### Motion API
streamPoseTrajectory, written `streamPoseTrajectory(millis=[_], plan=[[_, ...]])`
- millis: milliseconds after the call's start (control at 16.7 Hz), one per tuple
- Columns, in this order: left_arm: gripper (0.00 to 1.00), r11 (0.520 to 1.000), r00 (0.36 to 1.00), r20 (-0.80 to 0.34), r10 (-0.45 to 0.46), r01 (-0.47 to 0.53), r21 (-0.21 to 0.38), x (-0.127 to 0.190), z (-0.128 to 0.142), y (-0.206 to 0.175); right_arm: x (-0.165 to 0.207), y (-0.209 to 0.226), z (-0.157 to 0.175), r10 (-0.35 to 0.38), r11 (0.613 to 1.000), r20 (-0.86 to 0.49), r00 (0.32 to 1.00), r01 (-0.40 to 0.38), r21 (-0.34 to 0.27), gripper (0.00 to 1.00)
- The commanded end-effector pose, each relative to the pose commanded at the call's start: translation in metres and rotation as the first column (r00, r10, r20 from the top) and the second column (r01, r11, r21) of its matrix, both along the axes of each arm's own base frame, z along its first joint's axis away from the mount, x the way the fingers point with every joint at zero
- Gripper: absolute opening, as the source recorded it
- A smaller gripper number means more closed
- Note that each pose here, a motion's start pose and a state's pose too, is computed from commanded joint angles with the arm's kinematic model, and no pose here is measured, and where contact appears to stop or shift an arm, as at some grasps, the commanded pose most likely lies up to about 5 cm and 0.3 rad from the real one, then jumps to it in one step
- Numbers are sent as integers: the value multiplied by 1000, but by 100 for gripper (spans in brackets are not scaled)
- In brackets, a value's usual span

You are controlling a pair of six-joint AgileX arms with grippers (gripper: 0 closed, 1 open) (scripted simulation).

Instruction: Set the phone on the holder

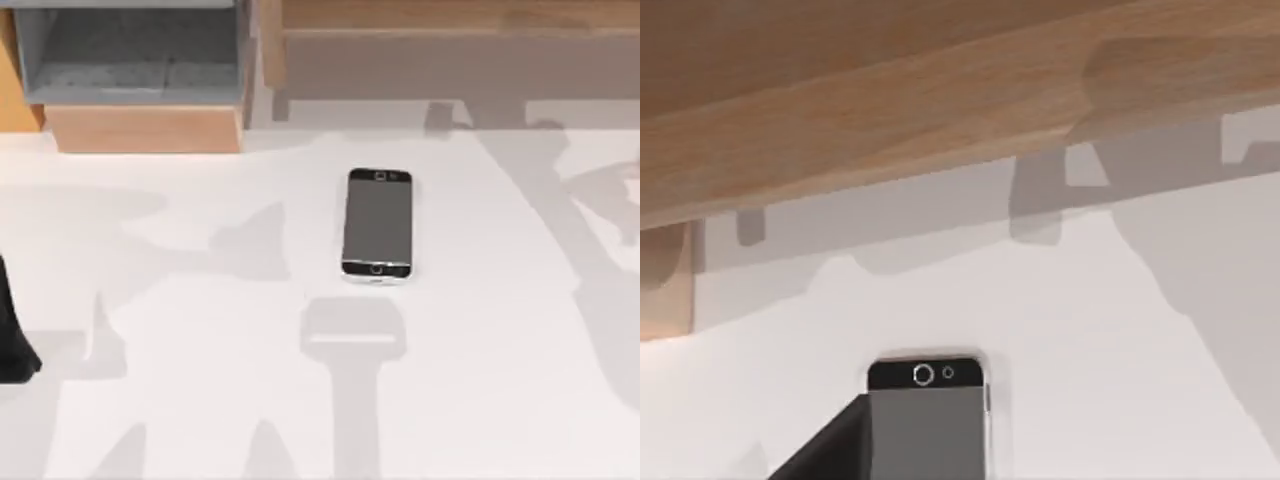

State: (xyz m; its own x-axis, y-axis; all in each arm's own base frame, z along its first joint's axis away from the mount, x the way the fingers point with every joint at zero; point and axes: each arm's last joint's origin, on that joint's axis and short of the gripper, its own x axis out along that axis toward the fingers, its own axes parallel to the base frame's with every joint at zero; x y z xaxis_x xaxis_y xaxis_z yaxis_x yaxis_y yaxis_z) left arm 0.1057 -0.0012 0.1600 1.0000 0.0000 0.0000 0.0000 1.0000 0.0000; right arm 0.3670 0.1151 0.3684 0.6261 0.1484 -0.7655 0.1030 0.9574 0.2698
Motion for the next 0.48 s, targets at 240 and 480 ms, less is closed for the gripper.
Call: streamPoseTrajectory(millis=[240,480], plan=[[100,1000,1000,0,0,0,0,0,0,0,55,73,-63,28,999,-206,978,-33,-21,100],[100,1000,1000,0,0,0,0,0,0,0,67,132,-146,36,990,-428,903,-90,-107,100]])
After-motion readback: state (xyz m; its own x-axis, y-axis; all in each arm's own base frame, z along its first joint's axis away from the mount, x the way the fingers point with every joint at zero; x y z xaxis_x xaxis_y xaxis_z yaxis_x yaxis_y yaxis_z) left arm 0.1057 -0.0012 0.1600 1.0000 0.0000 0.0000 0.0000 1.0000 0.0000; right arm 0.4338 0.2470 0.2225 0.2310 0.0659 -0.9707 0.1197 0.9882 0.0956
